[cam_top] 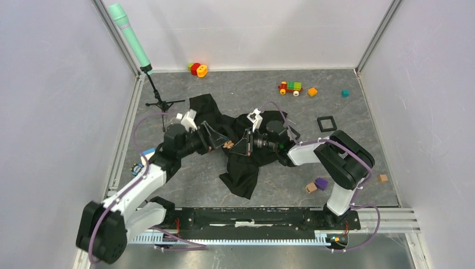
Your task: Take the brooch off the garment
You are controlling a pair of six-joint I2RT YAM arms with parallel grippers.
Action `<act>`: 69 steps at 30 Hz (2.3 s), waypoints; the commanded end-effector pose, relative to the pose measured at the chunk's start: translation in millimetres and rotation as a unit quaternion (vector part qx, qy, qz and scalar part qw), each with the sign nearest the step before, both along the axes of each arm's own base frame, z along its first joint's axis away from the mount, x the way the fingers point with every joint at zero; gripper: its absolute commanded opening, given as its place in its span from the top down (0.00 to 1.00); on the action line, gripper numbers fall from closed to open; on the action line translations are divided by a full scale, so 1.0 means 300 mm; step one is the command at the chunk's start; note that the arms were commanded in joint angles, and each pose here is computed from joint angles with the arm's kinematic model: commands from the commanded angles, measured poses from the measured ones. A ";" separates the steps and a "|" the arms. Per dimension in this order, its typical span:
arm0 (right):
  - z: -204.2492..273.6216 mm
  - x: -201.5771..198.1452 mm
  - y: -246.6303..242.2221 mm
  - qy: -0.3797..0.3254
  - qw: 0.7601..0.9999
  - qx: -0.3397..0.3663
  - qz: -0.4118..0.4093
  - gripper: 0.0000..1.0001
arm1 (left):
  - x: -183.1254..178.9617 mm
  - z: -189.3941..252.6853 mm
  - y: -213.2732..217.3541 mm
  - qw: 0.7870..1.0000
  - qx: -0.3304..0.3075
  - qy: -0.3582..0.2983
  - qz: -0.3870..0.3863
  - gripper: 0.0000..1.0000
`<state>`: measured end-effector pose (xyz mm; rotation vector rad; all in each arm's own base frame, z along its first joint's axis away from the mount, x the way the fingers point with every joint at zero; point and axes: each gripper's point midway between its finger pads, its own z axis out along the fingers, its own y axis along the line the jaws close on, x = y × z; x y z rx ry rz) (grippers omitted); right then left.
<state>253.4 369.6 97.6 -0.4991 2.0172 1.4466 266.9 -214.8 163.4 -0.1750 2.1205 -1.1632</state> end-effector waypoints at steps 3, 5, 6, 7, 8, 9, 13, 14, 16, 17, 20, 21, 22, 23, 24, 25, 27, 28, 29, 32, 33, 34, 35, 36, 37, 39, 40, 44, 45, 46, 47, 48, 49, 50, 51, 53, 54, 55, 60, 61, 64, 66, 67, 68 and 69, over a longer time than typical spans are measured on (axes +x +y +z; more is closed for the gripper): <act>0.113 0.022 0.019 -0.038 0.999 0.036 -0.004 0.95 | -0.109 -0.017 0.059 0.999 -0.032 0.019 0.037 0.13; 0.112 0.025 0.013 -0.039 0.999 0.033 -0.008 0.95 | -0.132 -0.016 0.062 0.998 -0.046 0.022 0.039 0.10; 0.111 0.024 0.013 -0.039 0.999 0.033 -0.009 0.95 | -0.141 -0.018 0.059 0.998 -0.052 0.026 0.038 0.09; 0.115 0.023 0.012 -0.039 0.999 0.034 -0.008 0.95 | -0.147 -0.023 0.057 0.997 -0.057 0.032 0.037 0.10; 0.117 0.022 0.012 -0.038 0.999 0.036 -0.009 0.95 | -0.150 -0.034 0.055 0.997 -0.061 0.041 0.039 0.12; 0.125 0.019 0.012 -0.040 0.998 0.041 -0.008 0.95 | -0.150 -0.041 0.051 0.996 -0.066 0.048 0.039 0.13; 0.153 0.014 0.009 -0.049 0.997 0.052 -0.009 0.95 | -0.145 -0.045 0.017 0.991 -0.114 0.068 0.033 0.19; 0.156 0.013 0.008 -0.050 0.997 0.052 -0.008 0.95 | -0.141 -0.043 0.011 0.988 -0.129 0.071 0.036 0.20; 0.156 0.014 0.004 -0.054 0.997 0.049 -0.009 0.95 | -0.130 -0.042 0.009 0.985 -0.153 0.072 0.046 0.22; 0.155 0.013 0.002 -0.053 0.997 0.047 -0.010 0.95 | -0.123 -0.037 0.010 0.983 -0.163 0.068 0.052 0.24; 0.157 0.009 -0.002 -0.057 0.997 0.047 -0.012 0.95 | -0.108 -0.037 0.015 0.980 -0.172 0.068 0.066 0.27; 0.157 0.008 -0.002 -0.057 0.997 0.048 -0.011 0.95 | -0.105 -0.033 0.014 0.980 -0.173 0.066 0.067 0.27; 0.156 0.008 -0.002 -0.058 0.997 0.048 -0.012 0.95 | -0.099 -0.032 0.016 0.980 -0.172 0.065 0.071 0.28; 0.157 0.007 -0.002 -0.057 0.997 0.049 -0.012 0.95 | -0.094 -0.028 0.018 0.980 -0.172 0.063 0.074 0.30; 0.159 0.004 0.000 -0.059 0.997 0.050 -0.010 0.95 | -0.091 -0.028 0.019 0.980 -0.172 0.062 0.077 0.31; 0.159 0.004 0.001 -0.058 0.997 0.051 -0.010 0.95 | -0.087 -0.028 0.021 0.980 -0.172 0.061 0.080 0.33; 0.162 0.000 0.004 -0.059 0.997 0.052 -0.008 0.95 | -0.083 -0.025 0.022 0.979 -0.174 0.060 0.082 0.37; 0.160 -0.002 0.004 -0.058 0.997 0.051 -0.007 0.94 | -0.080 -0.025 0.024 0.979 -0.176 0.061 0.085 0.39; 0.157 -0.007 0.006 -0.058 0.997 0.050 -0.005 0.94 | -0.080 -0.025 0.023 0.979 -0.177 0.060 0.086 0.42; 0.154 -0.016 0.010 -0.058 0.997 0.048 -0.001 0.94 | -0.074 -0.017 0.022 0.977 -0.183 0.058 0.088 0.51; 0.151 -0.019 0.010 -0.058 0.997 0.047 -0.001 0.94 | -0.072 -0.017 0.020 0.977 -0.184 0.058 0.088 0.52; 0.151 -0.020 0.011 -0.058 0.997 0.047 -0.001 0.94 | -0.069 -0.017 0.018 0.977 -0.183 0.059 0.088 0.52; 0.152 -0.022 0.011 -0.059 0.997 0.047 -0.001 0.94 | -0.066 -0.020 0.015 0.978 -0.182 0.061 0.087 0.52; 0.155 -0.024 0.013 -0.060 0.997 0.048 0.000 0.94 | -0.064 -0.019 0.010 0.978 -0.182 0.061 0.086 0.52; 0.152 -0.028 0.016 -0.060 0.997 0.047 0.001 0.94 | -0.061 -0.023 0.007 0.978 -0.181 0.062 0.085 0.53; 0.157 -0.030 0.020 -0.062 0.997 0.048 0.003 0.94 | -0.052 -0.027 0.001 0.978 -0.181 0.062 0.085 0.55; 0.164 -0.033 0.023 -0.065 0.997 0.051 0.006 0.94 | -0.045 -0.030 -0.001 0.978 -0.179 0.063 0.085 0.56; 0.179 -0.044 0.031 -0.068 0.996 0.058 0.011 0.94 | -0.027 -0.026 -0.013 0.979 -0.178 0.059 0.082 0.60; 0.175 -0.045 0.033 -0.067 0.996 0.055 0.012 0.94 | -0.025 -0.023 -0.014 0.979 -0.180 0.056 0.082 0.62; 0.172 -0.047 0.034 -0.065 0.996 0.054 0.013 0.94 | -0.022 -0.018 -0.014 0.979 -0.180 0.052 0.082 0.66; 0.169 -0.047 0.033 -0.065 0.996 0.053 0.012 0.94 | -0.020 -0.016 -0.012 0.979 -0.178 0.048 0.083 0.69; 0.165 -0.050 0.032 -0.064 0.997 0.052 0.013 0.94 | -0.018 -0.012 -0.010 0.980 -0.176 0.043 0.083 0.73; 0.161 -0.052 0.030 -0.065 0.997 0.050 0.013 0.94 | -0.018 -0.014 -0.008 0.981 -0.171 0.043 0.085 0.76; 0.155 -0.052 0.028 -0.065 0.997 0.048 0.012 0.94 | -0.017 -0.013 -0.006 0.981 -0.167 0.040 0.085 0.77; 0.143 -0.050 0.025 -0.064 0.997 0.042 0.010 0.94 | -0.018 -0.012 -0.005 0.982 -0.163 0.038 0.084 0.80; 0.126 -0.050 0.021 -0.064 0.997 0.034 0.008 0.94 | -0.022 -0.007 -0.005 0.985 -0.152 0.032 0.079 0.87; 0.120 -0.050 0.019 -0.063 0.997 0.032 0.007 0.94 | -0.022 -0.009 -0.004 0.986 -0.143 0.030 0.077 0.91; 0.112 -0.051 0.018 -0.061 0.998 0.029 0.007 0.94 | -0.023 -0.010 -0.003 0.987 -0.136 0.027 0.075 0.96; 0.072 -0.048 0.007 -0.065 0.998 -0.002 0.001 0.91 | -0.021 -0.013 -0.005 0.994 -0.084 0.020 0.062 0.98; 0.066 -0.045 0.004 -0.067 0.998 -0.008 -0.001 0.90 | -0.021 -0.009 -0.008 0.995 -0.074 0.018 0.057 0.98; 0.050 -0.035 -0.001 -0.070 0.997 -0.024 -0.005 0.84 | -0.027 -0.017 -0.017 0.999 -0.033 0.019 0.039 0.98; 0.042 -0.032 -0.005 -0.073 0.997 -0.033 -0.006 0.77 | -0.033 -0.023 -0.020 0.999 -0.008 0.021 0.027 0.98; 0.037 -0.029 -0.010 -0.075 0.996 -0.039 -0.009 0.74 | -0.036 -0.027 -0.020 0.999 0.002 0.022 0.023 0.98; 0.033 -0.029 -0.014 -0.077 0.996 -0.044 -0.010 0.71 | -0.040 -0.030 -0.019 0.999 0.012 0.023 0.019 0.98; 0.031 -0.026 -0.018 -0.080 0.996 -0.048 -0.013 0.67 | -0.043 -0.034 -0.015 0.999 0.022 0.023 0.017 0.98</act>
